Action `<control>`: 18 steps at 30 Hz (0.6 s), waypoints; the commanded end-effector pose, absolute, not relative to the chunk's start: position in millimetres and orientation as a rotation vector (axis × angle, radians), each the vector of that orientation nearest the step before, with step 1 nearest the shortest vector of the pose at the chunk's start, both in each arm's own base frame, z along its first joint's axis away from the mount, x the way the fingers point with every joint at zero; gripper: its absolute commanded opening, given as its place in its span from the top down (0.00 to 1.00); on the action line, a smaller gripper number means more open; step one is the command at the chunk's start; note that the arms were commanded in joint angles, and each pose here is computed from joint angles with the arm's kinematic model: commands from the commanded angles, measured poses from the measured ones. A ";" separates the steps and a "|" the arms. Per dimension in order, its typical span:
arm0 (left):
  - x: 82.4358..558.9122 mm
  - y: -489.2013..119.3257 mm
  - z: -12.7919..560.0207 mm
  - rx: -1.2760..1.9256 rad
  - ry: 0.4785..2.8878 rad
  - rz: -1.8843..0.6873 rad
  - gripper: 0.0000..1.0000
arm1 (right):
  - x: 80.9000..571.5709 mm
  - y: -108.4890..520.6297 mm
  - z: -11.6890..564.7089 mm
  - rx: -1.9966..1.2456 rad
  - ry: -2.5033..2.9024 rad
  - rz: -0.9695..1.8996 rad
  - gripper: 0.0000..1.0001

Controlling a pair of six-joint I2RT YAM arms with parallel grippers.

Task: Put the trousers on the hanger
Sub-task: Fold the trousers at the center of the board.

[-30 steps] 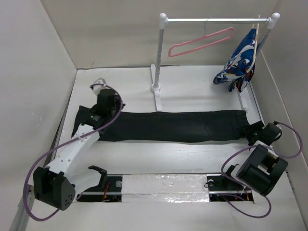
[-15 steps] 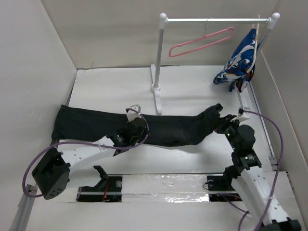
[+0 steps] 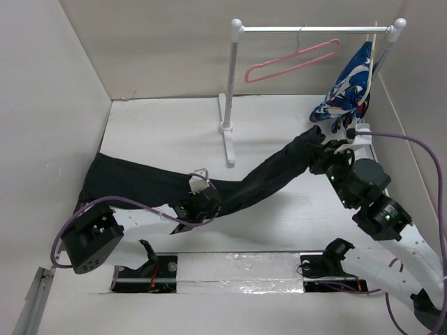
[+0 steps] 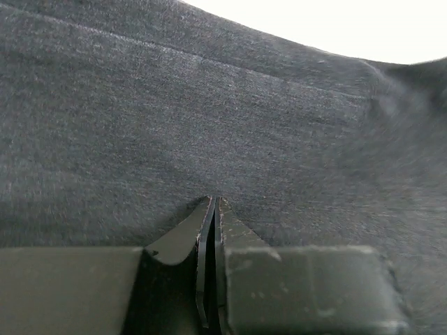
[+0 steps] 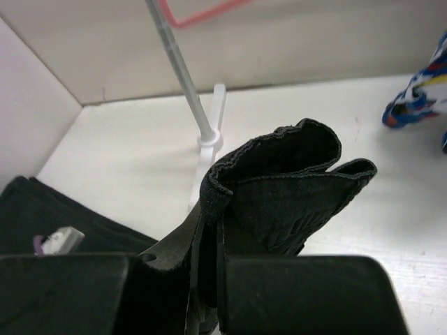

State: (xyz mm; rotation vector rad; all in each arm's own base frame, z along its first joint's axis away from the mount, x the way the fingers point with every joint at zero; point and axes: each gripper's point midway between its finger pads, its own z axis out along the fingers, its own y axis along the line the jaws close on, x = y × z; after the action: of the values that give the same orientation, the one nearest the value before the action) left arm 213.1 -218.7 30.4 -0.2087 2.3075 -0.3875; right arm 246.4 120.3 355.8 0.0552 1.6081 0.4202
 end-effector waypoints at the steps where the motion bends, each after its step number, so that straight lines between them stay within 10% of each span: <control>1: 213.2 -256.5 39.8 -0.222 2.275 -0.550 1.00 | 241.3 104.9 412.1 0.039 1.501 0.368 1.00; 16: 215.9 -426.2 60.5 -0.004 2.274 -0.660 1.00 | 238.7 186.8 445.7 -0.258 1.500 0.548 1.00; 18: 218.3 -401.9 85.6 -0.017 2.224 -0.618 0.83 | 242.5 199.5 450.8 -0.266 1.487 0.561 1.00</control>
State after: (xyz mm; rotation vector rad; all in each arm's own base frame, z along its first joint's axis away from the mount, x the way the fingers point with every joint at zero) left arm 209.8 -423.6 42.6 0.0070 2.3004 -0.6627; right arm 242.7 181.0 412.3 -0.2568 1.5989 0.4827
